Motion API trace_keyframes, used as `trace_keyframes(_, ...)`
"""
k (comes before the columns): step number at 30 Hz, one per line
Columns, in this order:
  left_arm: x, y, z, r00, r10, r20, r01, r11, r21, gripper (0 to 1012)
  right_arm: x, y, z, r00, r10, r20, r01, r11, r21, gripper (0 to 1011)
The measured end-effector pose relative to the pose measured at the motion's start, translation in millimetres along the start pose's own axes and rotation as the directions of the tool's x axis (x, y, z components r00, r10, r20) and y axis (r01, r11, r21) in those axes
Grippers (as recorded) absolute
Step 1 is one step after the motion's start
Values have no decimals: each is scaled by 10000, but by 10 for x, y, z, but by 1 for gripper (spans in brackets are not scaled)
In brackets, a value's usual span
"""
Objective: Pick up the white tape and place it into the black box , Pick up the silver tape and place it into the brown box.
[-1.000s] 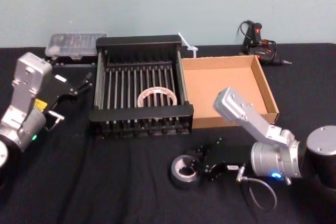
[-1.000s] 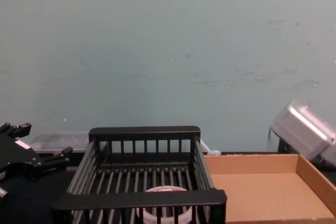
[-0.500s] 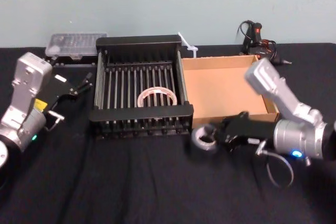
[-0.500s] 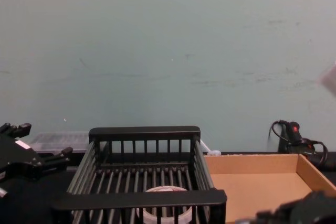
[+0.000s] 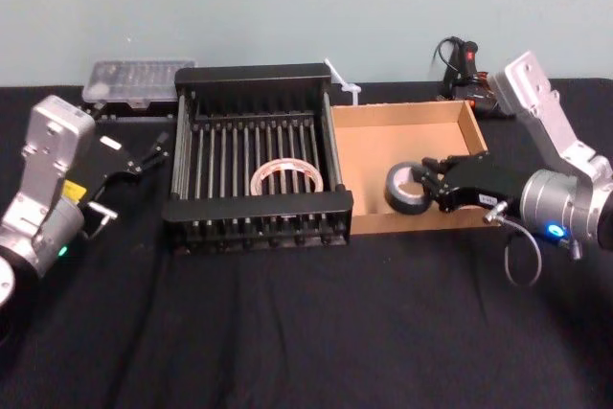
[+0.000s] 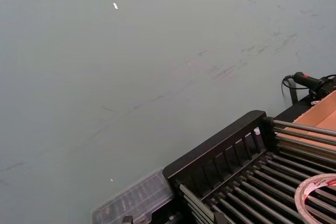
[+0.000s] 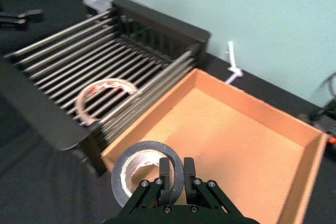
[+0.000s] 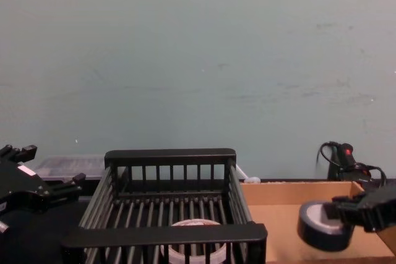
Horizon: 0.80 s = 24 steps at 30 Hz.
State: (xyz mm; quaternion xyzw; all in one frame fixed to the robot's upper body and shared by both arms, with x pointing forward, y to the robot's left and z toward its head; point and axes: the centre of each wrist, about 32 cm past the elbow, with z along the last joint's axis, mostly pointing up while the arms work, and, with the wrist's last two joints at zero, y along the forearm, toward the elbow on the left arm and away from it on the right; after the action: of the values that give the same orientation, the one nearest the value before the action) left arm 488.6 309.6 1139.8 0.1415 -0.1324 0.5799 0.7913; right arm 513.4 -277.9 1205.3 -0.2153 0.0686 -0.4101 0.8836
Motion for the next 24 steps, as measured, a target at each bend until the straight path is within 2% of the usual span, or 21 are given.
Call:
trace_keyframes(6,0,0,0,10000,1,1,-1,10000,0,1001,64,69,26,9970,-731,-254,731,9973,-25,159)
trace_keyframes(13,0,0,0,10000,1,0,-1,10000,0,1001,93,144,33,9883,-1422,-558,1423,9898,-22,159)
trace_keyframes(24,0,0,0,10000,0,1,0,10000,0,1001,105,185,25,9816,-1760,-744,1759,9844,-74,159)
